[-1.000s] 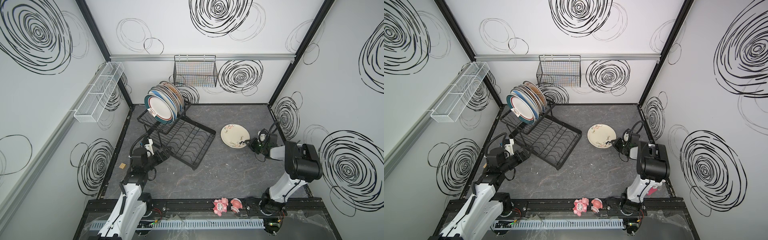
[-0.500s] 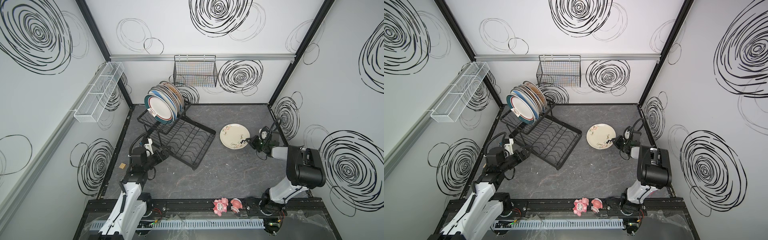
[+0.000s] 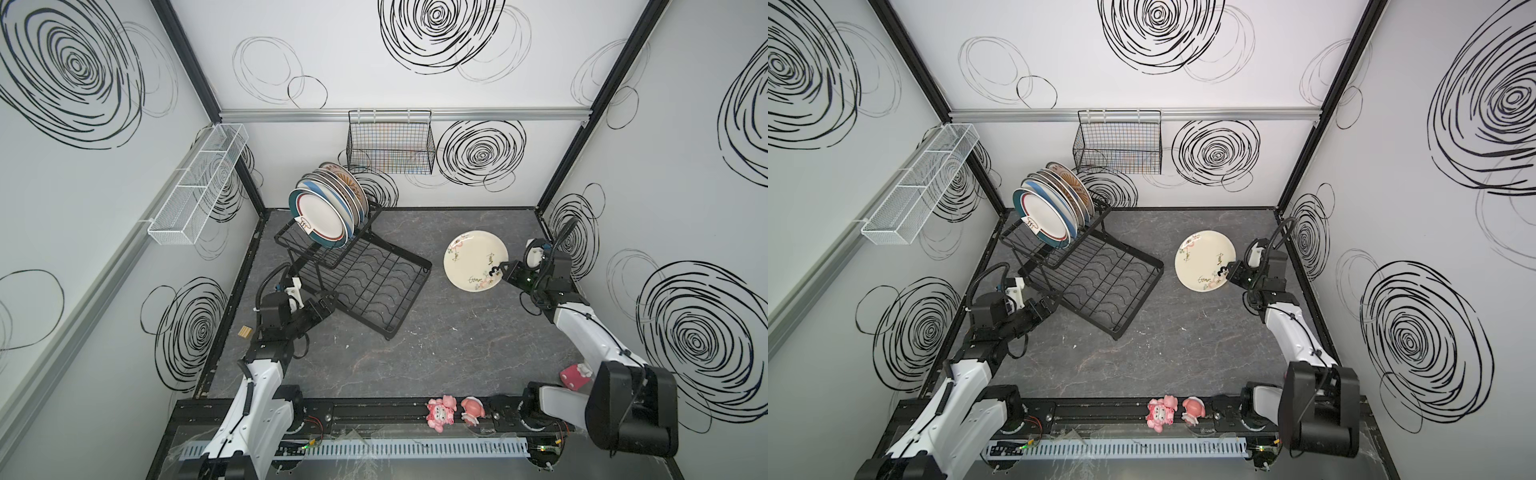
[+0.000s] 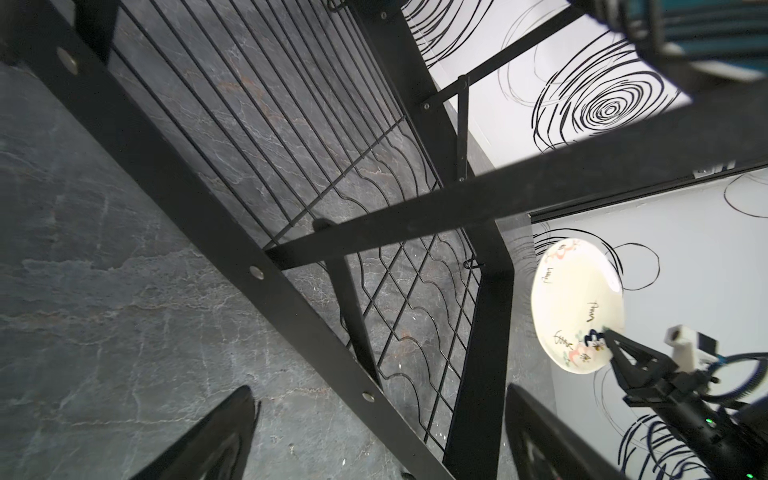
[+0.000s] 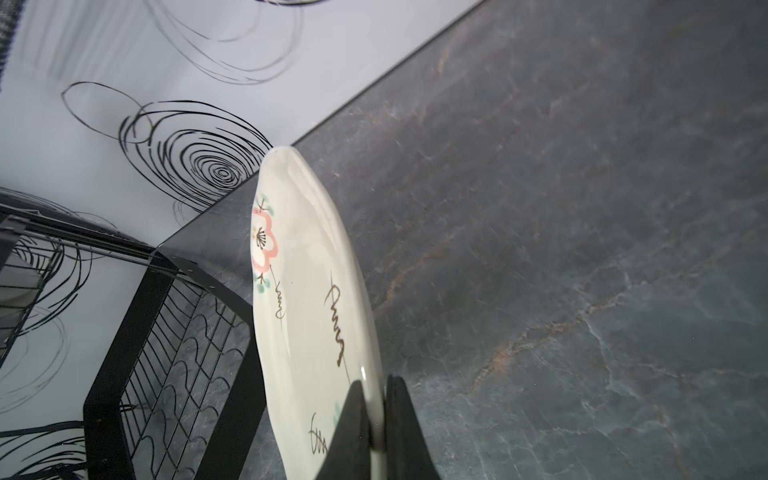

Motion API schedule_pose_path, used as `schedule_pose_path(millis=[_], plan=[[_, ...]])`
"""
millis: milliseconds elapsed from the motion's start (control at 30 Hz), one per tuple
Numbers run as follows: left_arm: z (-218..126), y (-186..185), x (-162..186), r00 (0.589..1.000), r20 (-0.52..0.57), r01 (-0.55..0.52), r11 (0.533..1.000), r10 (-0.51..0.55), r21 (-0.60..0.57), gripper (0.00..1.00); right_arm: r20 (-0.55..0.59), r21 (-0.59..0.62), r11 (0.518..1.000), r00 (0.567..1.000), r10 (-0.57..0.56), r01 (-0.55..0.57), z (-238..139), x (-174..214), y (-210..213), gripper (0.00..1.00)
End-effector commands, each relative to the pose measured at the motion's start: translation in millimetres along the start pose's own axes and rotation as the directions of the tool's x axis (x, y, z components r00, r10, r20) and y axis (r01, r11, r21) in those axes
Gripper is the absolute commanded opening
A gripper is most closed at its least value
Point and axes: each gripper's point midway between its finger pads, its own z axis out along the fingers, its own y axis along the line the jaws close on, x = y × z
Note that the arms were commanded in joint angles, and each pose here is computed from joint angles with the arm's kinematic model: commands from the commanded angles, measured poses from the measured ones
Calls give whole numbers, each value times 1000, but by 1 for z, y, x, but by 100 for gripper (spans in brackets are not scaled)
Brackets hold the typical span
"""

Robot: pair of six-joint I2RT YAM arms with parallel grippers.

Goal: Load the plates into the dish rack
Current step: 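Lift the floral plate with the right gripper over the rack, then lower the floral plate into the rack slot beside the green-rimmed plate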

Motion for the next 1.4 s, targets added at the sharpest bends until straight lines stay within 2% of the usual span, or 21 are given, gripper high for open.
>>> schedule_pose_path(millis=[0, 300, 500, 700, 900, 1100, 1267, 1367], plan=[[-4, -16, -17, 999, 37, -37, 998, 35, 57, 96, 198, -24, 982, 964, -178, 186, -35, -53, 62, 0], [-4, -17, -19, 998, 43, -40, 997, 37, 66, 96, 355, -177, 915, 891, -284, 363, -81, -89, 199, 0], [-3, -15, -18, 998, 43, -40, 997, 37, 63, 96, 456, -288, 827, 828, -325, 483, -114, -91, 304, 0], [-4, -18, -17, 998, 39, -45, 996, 42, 77, 96, 530, -308, 778, 777, -339, 548, -132, -84, 373, 0], [-5, -19, -17, 998, 43, -49, 996, 46, 79, 96, 580, -305, 742, 735, -352, 597, -138, -67, 424, 0], [-4, -20, -16, 998, 38, -52, 995, 49, 84, 96, 595, -287, 735, 715, -366, 615, -123, -55, 452, 0], [-5, -21, -15, 998, 37, -54, 995, 51, 87, 96, 611, -208, 731, 670, -422, 650, -110, -45, 472, 0], [-5, -22, -15, 998, 33, -56, 995, 53, 87, 96, 600, -176, 737, 664, -445, 653, -98, -41, 476, 0]])
